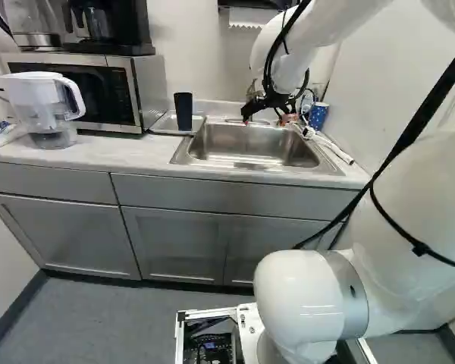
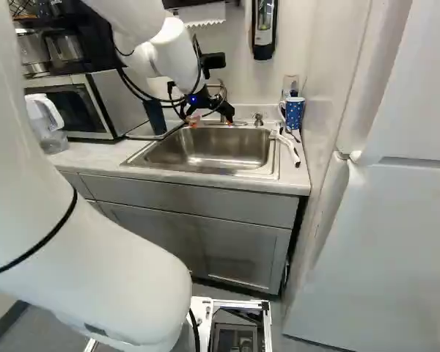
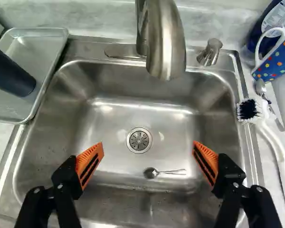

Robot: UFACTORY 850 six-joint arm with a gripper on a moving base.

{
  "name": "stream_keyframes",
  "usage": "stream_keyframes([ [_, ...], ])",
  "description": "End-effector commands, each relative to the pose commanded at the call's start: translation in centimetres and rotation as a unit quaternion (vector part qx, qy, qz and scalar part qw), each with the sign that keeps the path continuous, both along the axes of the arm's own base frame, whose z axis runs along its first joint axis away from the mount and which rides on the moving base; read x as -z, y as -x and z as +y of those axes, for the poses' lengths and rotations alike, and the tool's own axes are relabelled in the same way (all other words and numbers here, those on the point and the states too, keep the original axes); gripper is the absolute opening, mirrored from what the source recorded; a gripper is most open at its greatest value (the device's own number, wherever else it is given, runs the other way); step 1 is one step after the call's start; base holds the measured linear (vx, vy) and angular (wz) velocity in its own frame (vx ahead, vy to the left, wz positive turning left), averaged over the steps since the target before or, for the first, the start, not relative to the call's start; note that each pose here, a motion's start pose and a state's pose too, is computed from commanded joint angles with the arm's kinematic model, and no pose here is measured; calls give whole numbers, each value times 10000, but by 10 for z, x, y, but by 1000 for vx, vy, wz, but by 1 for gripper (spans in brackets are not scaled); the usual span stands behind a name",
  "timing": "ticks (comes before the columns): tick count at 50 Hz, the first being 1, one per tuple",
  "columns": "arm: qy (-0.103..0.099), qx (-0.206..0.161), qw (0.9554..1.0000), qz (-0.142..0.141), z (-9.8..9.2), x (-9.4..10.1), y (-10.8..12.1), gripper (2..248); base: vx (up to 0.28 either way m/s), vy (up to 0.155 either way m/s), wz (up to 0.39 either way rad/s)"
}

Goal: Rinse the cup and place it in the tray

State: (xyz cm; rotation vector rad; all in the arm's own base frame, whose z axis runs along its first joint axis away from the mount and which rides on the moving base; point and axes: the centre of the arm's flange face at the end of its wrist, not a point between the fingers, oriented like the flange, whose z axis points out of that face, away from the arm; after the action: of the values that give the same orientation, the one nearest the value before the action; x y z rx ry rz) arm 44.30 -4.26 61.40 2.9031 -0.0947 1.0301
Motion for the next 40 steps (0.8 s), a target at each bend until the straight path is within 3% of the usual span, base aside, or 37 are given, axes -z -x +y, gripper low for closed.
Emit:
stream_keyframes([
  [40, 0, 0, 10000, 0, 0, 0, 0, 247, -67, 50, -3],
])
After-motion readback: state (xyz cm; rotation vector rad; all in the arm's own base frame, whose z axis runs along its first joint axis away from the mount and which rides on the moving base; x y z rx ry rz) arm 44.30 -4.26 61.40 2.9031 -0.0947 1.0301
